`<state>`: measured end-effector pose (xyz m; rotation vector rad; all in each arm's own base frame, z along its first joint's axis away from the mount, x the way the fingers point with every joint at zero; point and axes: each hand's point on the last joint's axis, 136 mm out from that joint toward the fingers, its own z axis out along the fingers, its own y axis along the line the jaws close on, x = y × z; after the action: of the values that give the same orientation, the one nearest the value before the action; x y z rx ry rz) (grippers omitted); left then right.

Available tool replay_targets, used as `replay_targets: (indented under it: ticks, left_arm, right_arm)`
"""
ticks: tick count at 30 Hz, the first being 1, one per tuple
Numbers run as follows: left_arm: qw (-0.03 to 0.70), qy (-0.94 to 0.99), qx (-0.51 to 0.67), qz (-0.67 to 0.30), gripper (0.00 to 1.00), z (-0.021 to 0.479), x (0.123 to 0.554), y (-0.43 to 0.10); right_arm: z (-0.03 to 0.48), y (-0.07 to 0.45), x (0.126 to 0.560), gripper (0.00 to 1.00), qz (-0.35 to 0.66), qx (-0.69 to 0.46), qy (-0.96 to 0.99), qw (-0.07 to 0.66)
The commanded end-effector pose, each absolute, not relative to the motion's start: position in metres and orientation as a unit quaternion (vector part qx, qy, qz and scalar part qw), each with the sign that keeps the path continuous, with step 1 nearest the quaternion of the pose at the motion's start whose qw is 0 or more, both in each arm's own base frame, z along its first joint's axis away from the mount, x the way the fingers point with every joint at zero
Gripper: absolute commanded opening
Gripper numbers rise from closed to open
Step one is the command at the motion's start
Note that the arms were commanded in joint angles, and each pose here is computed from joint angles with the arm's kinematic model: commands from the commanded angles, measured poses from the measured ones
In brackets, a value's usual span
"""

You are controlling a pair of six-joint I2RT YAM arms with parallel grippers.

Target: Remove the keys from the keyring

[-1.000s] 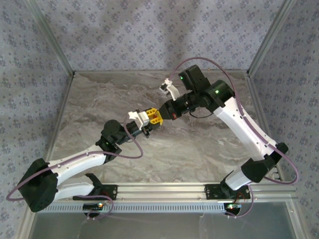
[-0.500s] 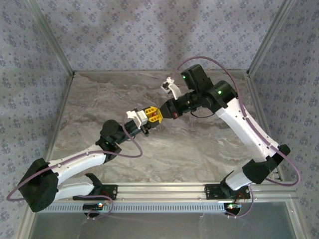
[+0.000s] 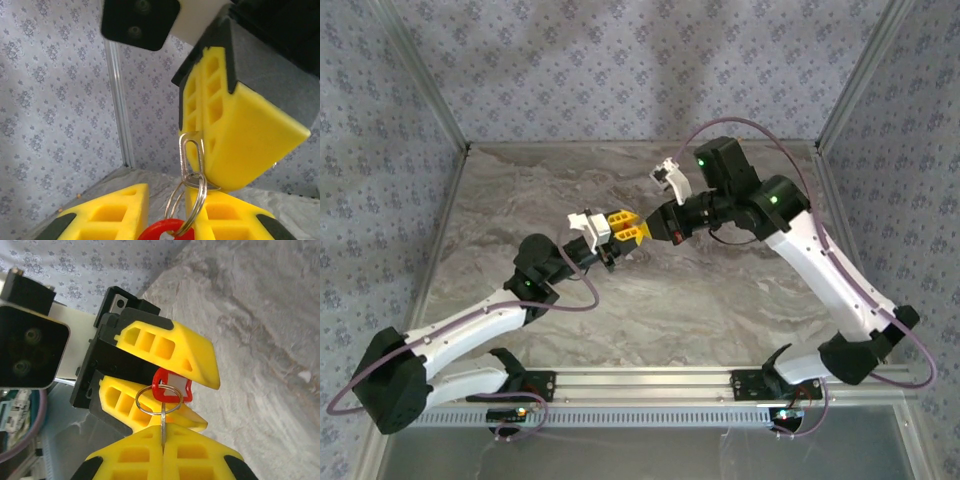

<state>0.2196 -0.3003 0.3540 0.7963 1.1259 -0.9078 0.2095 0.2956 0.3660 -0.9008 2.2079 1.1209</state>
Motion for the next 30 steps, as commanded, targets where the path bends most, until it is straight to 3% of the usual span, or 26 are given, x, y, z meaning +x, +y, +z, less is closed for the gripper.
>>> replay_targets:
  ticks: [1, 13, 19, 30]
  left_arm:
    - [0.65, 0.509, 0.356, -0.437, 0.0, 0.369, 0.21, -0.299]
    - [0.567, 0.586, 0.343, -0.467, 0.0, 0.379, 0.208, -0.303]
    - [0.55, 0.599, 0.339, -0.473, 0.0, 0.384, 0.207, -0.304]
    - [0.54, 0.612, 0.34, -0.467, 0.0, 0.388, 0.207, -0.302]
  right_arm:
    - [0.387, 0.286, 0.218, 0.0, 0.379, -0.352, 0.781, 0.35]
    - [0.415, 0.269, 0.181, 0.0, 0.253, -0.474, 0.627, 0.563]
    - [0.41, 0.275, 0.146, 0.0, 0.19, -0.559, 0.54, 0.6]
    - [0.392, 0.289, 0.111, 0.0, 0.098, -0.662, 0.454, 0.588]
